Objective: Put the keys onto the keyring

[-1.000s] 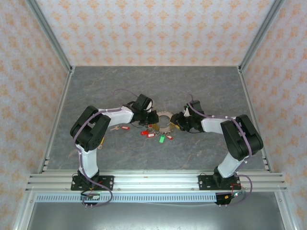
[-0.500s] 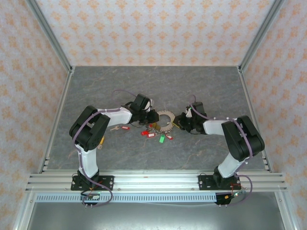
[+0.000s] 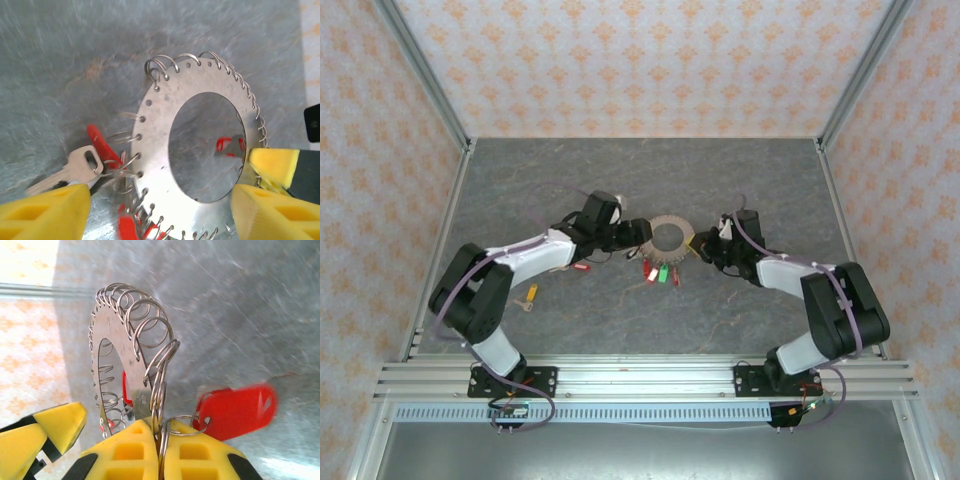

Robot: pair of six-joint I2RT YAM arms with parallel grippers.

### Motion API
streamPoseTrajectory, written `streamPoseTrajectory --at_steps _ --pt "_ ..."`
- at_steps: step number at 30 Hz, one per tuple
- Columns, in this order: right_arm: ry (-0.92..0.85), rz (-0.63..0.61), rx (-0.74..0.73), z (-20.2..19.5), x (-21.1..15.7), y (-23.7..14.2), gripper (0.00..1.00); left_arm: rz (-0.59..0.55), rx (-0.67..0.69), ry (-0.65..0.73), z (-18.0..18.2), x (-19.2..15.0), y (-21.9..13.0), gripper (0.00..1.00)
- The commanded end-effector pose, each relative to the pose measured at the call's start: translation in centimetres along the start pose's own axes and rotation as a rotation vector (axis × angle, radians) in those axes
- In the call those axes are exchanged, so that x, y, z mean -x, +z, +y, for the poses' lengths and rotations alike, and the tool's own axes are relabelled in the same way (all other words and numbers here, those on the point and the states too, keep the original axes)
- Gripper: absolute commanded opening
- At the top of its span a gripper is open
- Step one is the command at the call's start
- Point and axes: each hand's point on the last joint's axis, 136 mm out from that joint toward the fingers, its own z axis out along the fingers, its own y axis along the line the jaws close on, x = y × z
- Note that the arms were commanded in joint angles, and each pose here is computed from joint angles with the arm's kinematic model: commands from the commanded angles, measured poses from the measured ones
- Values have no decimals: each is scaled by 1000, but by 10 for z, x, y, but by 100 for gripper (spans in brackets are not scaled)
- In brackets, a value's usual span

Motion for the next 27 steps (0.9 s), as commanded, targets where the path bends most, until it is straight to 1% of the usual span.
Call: streamPoseTrajectory --at_steps 1,4,6,8,10,12,16,23,27 --pt "-53 -84 131 45 18 -20 5 -112 -8 -84 -3 24 -26 85" --pt "-79 -125 172 65 24 -32 5 -137 -80 -125 -16 33 -43 87" --pt "-93 -149 197 76 28 -40 5 -146 -153 -151 -29 35 -50 86" --pt "-101 -164 221 87 32 -46 5 -150 -205 -193 -38 37 -54 81" --pt "-106 -174 243 97 34 -51 5 -159 -262 -227 -48 40 -57 72" --pt "-106 -181 257 103 35 -55 5 -169 -302 -243 -55 44 -60 68" --pt "-118 -186 284 114 35 -61 5 -177 -312 -223 -62 50 -62 66" --pt "-141 -159 319 124 30 -66 5 -168 -371 -197 -80 58 -61 52" --pt "-151 -140 336 130 28 -67 5 -155 -403 -167 -91 61 -62 51"
